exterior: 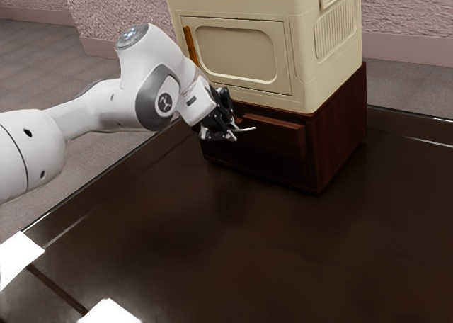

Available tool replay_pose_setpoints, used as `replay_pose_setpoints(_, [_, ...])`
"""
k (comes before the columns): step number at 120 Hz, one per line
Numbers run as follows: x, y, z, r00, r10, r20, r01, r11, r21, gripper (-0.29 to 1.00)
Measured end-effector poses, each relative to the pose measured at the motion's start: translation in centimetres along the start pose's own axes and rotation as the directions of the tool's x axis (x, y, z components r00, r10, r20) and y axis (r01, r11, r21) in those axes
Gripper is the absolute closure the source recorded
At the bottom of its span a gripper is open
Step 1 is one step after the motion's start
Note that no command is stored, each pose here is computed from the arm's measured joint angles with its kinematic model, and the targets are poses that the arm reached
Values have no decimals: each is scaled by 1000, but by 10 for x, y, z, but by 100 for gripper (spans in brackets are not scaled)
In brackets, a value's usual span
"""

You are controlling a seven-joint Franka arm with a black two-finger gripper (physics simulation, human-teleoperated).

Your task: Pull the drawer handle with one arm to open the drawer

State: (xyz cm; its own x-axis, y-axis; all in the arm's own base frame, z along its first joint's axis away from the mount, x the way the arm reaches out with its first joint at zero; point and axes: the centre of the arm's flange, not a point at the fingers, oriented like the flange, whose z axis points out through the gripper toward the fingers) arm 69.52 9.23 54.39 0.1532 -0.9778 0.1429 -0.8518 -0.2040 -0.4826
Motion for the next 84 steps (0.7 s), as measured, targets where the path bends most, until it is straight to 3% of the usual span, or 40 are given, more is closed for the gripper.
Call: replay_pose_setpoints(84, [-2,49,-39,999,-37,10,38,999,-29,78])
